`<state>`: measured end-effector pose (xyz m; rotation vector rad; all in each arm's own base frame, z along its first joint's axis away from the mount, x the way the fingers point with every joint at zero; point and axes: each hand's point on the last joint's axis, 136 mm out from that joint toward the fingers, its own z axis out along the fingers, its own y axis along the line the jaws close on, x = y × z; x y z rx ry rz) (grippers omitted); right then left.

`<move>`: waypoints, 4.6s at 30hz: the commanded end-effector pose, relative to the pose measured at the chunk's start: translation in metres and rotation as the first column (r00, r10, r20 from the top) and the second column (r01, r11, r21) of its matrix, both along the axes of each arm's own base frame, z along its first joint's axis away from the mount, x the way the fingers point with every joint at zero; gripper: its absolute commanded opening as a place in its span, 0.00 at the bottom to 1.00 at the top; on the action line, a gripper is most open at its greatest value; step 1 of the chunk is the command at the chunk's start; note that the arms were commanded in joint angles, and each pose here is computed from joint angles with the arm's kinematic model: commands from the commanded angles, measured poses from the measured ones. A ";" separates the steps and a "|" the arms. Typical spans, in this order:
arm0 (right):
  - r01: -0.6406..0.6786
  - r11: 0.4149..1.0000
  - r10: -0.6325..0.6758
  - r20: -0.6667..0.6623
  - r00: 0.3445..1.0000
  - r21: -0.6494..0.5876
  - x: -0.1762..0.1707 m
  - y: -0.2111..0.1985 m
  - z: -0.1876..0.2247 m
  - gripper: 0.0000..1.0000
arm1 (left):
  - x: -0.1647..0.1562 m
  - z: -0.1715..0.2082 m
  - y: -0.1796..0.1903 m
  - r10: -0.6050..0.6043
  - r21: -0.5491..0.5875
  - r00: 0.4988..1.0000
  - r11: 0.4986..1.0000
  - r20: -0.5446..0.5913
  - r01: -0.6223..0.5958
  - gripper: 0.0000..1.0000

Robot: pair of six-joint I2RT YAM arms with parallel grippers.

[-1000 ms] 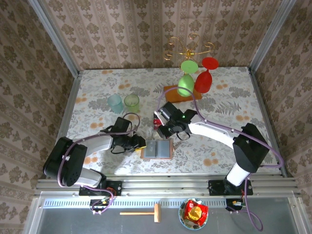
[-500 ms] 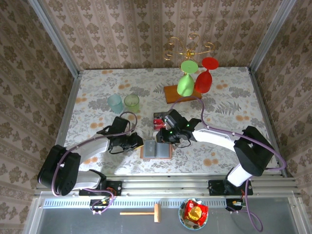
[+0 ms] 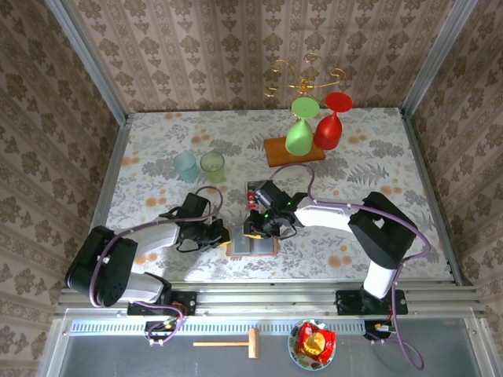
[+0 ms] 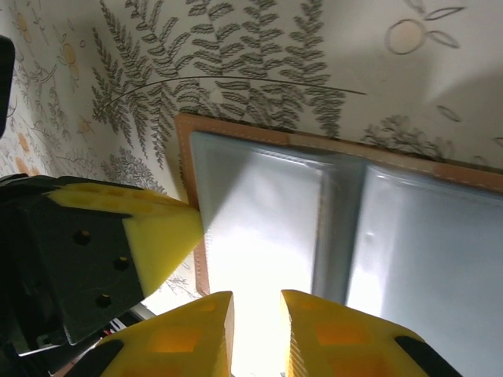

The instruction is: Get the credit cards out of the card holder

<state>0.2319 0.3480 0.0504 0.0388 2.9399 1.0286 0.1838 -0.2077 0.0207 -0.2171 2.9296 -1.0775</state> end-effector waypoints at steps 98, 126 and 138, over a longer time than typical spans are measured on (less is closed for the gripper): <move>0.142 0.990 -0.143 0.068 0.987 0.020 0.009 -0.058 0.034 0.28 | 0.029 0.045 -0.064 -0.150 -0.041 0.987 0.987 0.053 0.153 0.22; 0.007 0.997 -0.001 -0.072 0.997 0.076 -0.002 0.011 -0.005 0.26 | 0.005 0.009 -0.007 -0.082 0.058 0.996 0.995 -0.020 0.083 0.24; -0.002 0.999 0.006 -0.093 0.996 0.042 -0.003 0.010 -0.021 0.26 | 0.000 -0.004 0.000 -0.086 0.094 0.995 0.992 -0.047 0.090 0.19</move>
